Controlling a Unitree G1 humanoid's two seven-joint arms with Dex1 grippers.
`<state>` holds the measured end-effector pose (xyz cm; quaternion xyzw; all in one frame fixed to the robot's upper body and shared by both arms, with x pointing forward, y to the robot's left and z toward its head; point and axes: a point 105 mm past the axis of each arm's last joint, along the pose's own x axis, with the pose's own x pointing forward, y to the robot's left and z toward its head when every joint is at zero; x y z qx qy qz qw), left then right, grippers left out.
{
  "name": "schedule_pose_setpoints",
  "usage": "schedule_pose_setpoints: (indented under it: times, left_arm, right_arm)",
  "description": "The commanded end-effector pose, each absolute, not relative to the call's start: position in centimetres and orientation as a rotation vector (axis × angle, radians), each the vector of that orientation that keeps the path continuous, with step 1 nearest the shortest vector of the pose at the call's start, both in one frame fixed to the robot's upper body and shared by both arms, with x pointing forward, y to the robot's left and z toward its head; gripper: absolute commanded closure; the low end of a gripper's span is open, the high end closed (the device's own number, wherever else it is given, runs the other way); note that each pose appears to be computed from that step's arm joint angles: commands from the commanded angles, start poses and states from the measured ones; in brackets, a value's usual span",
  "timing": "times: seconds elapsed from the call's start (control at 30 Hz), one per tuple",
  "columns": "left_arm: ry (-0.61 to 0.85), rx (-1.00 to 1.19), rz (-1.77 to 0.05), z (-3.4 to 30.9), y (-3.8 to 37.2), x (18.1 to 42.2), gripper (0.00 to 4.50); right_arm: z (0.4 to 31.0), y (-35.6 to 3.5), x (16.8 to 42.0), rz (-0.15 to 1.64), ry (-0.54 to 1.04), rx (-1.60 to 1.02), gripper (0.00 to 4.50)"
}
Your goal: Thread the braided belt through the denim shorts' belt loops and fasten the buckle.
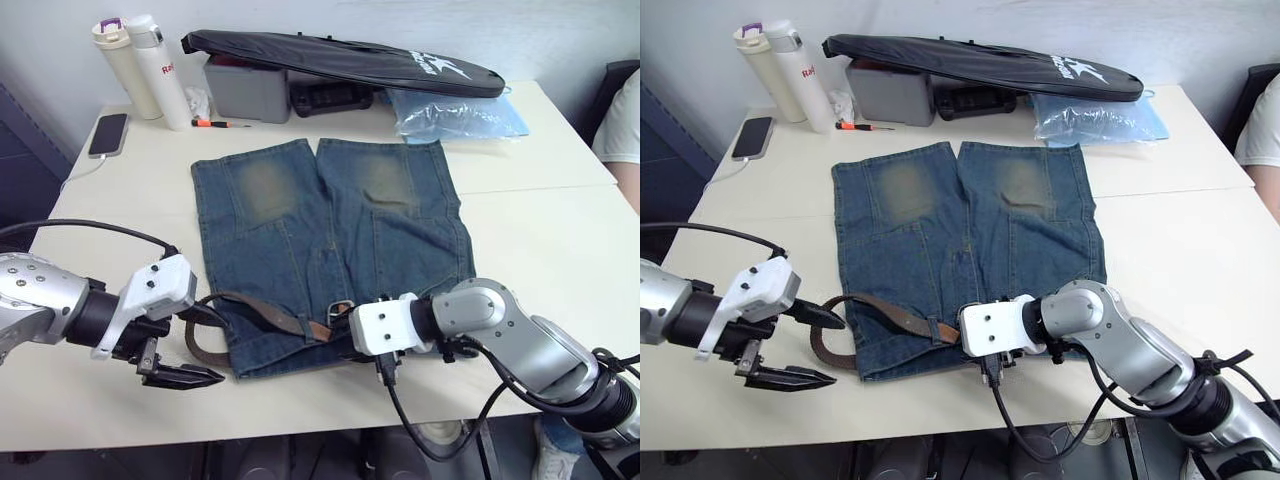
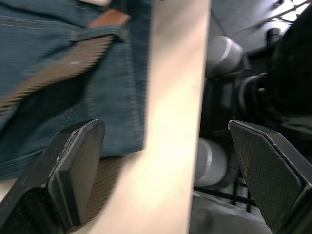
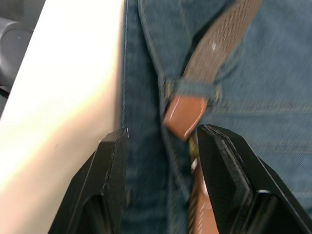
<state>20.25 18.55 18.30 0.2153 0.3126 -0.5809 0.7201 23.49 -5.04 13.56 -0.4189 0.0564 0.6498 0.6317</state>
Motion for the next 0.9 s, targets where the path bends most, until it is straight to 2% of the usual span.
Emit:
schedule_pose_setpoints:
  times: [0.03, 0.33, 0.67, 0.77, 0.8, 0.83, 0.87, 0.9]
  left_arm:
    - [0.653, 0.526, -1.263, 19.0, 19.0, 21.0, 0.0]
    - [0.645, 0.545, -1.265, 19.3, 19.0, 21.5, 0.0]
    - [0.648, 0.552, -1.258, 19.5, 19.0, 21.7, 0.0]
    - [0.647, 0.552, -1.257, 19.5, 19.0, 21.7, 0.0]
    - [0.646, 0.553, -1.256, 19.5, 19.0, 21.8, 0.0]
    - [0.644, 0.553, -1.256, 19.5, 19.0, 21.8, 0.0]
    - [0.642, 0.553, -1.255, 19.6, 19.0, 21.9, 0.0]
    - [0.641, 0.554, -1.255, 19.6, 19.0, 21.9, 0.0]
  right_arm:
    - [13.8, -3.9, 23.4, 1.516, 0.058, -1.003, 2.03]
    - [13.0, -2.3, 24.9, 1.521, 0.038, -1.031, 2.03]
    - [12.2, -2.7, 25.2, 1.526, 0.083, -1.031, 2.03]
    - [12.2, -2.8, 25.3, 1.52, 0.091, -1.028, 2.85]
    - [12.2, -2.8, 25.3, 1.518, 0.093, -1.026, 3.35]
    - [12.2, -2.9, 25.3, 1.516, 0.098, -1.022, 3.63]
    - [12.2, -2.9, 25.4, 1.515, 0.102, -1.019, 4.26]
    - [12.2, -2.9, 25.4, 1.514, 0.104, -1.018, 4.46]
